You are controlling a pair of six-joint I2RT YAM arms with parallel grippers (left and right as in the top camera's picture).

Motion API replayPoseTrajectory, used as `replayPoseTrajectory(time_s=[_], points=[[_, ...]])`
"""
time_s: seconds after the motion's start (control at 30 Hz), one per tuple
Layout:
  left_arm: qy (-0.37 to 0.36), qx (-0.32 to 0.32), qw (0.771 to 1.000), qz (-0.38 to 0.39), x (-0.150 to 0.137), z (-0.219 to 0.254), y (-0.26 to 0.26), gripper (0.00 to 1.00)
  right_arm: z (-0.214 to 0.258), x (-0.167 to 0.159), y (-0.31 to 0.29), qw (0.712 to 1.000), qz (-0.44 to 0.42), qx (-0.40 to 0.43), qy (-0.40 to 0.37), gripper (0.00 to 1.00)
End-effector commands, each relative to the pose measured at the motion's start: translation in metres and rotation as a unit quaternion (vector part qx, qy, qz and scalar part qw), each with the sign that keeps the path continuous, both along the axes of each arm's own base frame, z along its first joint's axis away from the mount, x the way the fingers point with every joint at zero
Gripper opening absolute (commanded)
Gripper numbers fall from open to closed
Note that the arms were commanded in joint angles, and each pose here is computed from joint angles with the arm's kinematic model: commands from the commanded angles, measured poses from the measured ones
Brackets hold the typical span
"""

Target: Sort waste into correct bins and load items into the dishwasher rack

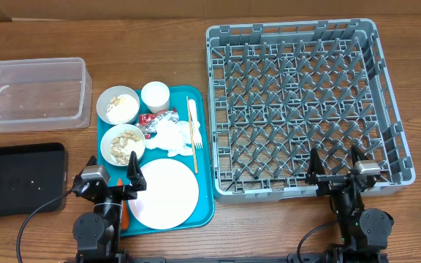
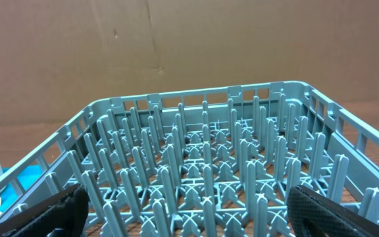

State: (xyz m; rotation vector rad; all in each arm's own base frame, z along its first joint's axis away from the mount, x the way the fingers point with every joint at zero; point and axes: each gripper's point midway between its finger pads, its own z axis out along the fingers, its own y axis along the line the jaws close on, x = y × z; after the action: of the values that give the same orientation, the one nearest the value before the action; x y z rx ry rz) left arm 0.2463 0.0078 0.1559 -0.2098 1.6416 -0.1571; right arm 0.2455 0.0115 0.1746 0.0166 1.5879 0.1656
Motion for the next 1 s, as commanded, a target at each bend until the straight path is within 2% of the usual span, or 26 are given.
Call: replayPoseTrajectory(time_s=[0.0,0.3,0.4,0.47,0.57,0.67,0.8,0.87,0.97], points=[[-0.002,0.012,1.000,0.005,0.000,0.000,0.003,1.00,-0.002,0.000,-0.003,1.000,-0.008,-0.004,-0.002,1.00],[-0.016,0.002,1.000,-0.002,0.000,0.007,0.000,1.00,-0.002,0.000,-0.003,1.000,-0.008,-0.004,-0.002,1.00],[-0.008,-0.098,0.989,-0.114,-0.004,0.007,-0.041,1.00,-0.002,0.000,-0.003,1.000,-0.008,-0.004,-0.002,1.00],[0.008,-0.168,0.968,-0.186,-0.012,0.009,-0.067,1.00,-0.002,0.000,-0.003,1.000,-0.008,-0.004,-0.002,1.00],[0.023,-0.219,0.952,-0.210,-0.016,0.010,-0.077,1.00,-0.002,0.000,-0.003,1.000,-0.008,-0.004,-0.002,1.00],[0.007,-0.222,0.943,-0.247,-0.021,0.022,-0.087,1.00,-0.002,0.000,-0.003,1.000,-0.008,-0.004,-0.002,1.00],[-0.068,-0.175,0.926,-0.327,-0.038,0.064,-0.106,1.00,-0.002,0.000,-0.003,1.000,-0.008,-0.004,-0.002,1.00],[-0.087,-0.163,0.924,-0.333,-0.043,0.082,-0.107,1.00,-0.002,0.000,-0.003,1.000,-0.008,-0.004,-0.002,1.00],[-0.106,-0.112,0.930,-0.333,-0.054,0.112,-0.108,1.00,-0.002,0.000,-0.003,1.000,-0.008,-0.004,-0.002,1.00]])
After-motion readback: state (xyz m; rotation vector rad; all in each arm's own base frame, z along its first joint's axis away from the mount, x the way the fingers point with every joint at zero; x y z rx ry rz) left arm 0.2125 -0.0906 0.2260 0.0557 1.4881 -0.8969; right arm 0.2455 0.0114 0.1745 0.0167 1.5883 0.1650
